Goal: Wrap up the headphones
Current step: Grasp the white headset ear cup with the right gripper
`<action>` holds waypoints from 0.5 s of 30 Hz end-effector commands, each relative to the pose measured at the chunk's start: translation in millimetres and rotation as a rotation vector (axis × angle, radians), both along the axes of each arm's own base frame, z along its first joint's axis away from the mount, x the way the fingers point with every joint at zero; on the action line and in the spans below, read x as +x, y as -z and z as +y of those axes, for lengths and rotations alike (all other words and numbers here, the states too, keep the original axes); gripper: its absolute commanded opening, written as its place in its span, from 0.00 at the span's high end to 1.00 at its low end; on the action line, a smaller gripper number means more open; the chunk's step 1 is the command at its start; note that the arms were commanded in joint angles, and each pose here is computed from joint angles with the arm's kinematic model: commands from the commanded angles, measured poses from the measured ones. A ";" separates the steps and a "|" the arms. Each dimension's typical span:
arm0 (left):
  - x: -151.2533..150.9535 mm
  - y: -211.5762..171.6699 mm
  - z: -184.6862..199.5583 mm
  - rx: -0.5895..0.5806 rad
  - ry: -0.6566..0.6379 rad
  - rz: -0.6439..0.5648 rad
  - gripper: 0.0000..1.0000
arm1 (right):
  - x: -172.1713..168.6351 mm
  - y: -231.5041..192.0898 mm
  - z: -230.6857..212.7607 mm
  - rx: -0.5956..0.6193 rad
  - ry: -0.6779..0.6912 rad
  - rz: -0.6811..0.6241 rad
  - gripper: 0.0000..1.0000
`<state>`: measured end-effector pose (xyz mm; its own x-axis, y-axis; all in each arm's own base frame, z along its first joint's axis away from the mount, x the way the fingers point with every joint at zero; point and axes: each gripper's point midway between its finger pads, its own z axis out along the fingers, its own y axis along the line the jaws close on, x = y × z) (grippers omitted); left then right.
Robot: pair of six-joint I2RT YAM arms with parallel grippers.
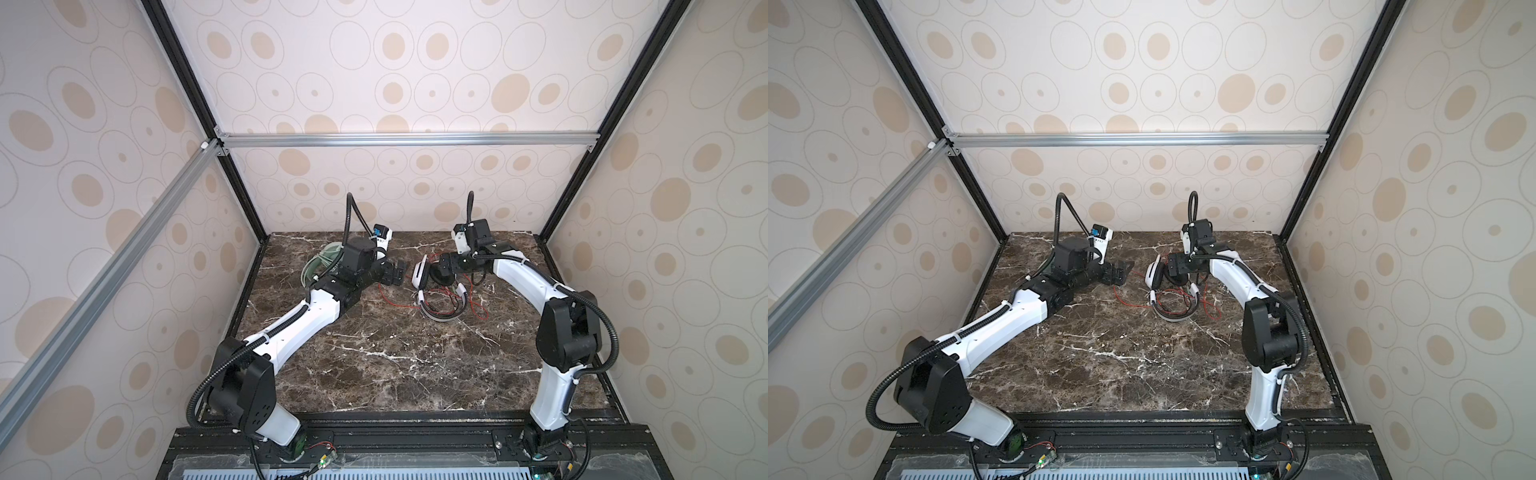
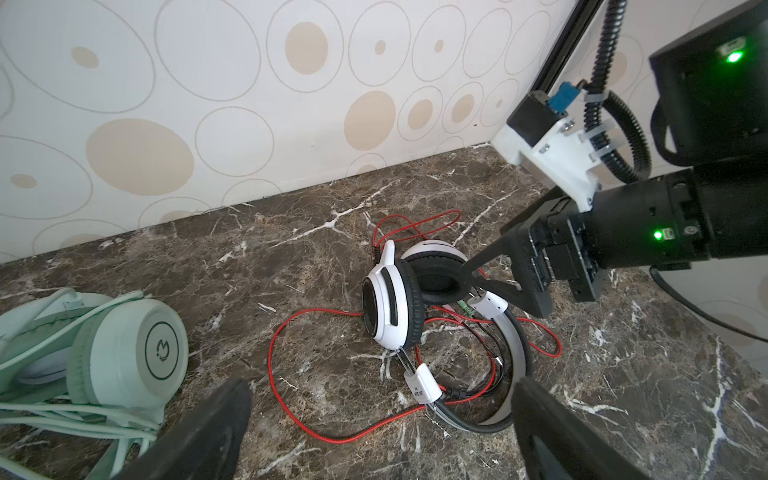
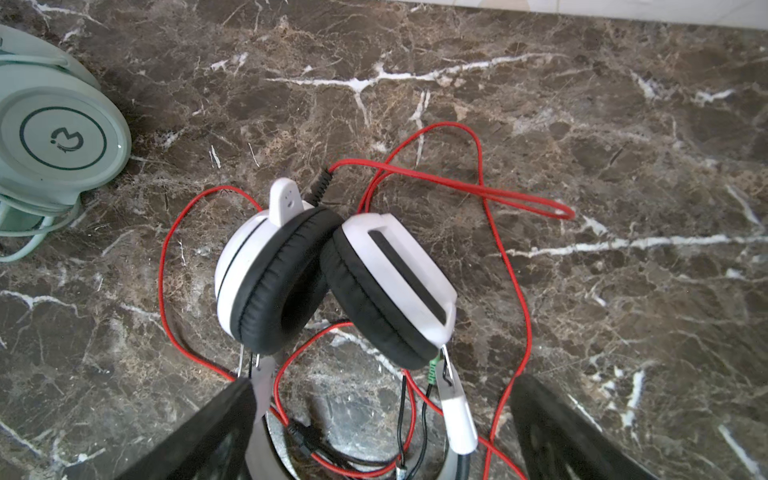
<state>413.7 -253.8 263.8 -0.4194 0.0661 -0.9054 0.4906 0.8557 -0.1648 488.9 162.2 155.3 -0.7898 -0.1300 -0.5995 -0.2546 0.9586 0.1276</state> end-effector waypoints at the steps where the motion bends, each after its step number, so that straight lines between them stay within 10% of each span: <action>1: -4.7 -21.4 -1.0 -0.076 -0.005 -0.044 0.02 | -6.2 5.9 -0.5 -0.059 -0.066 0.058 0.03; 15: -37.4 -37.2 -24.3 0.022 0.053 -0.161 0.02 | 2.4 -3.6 0.7 -0.110 -0.135 0.021 0.01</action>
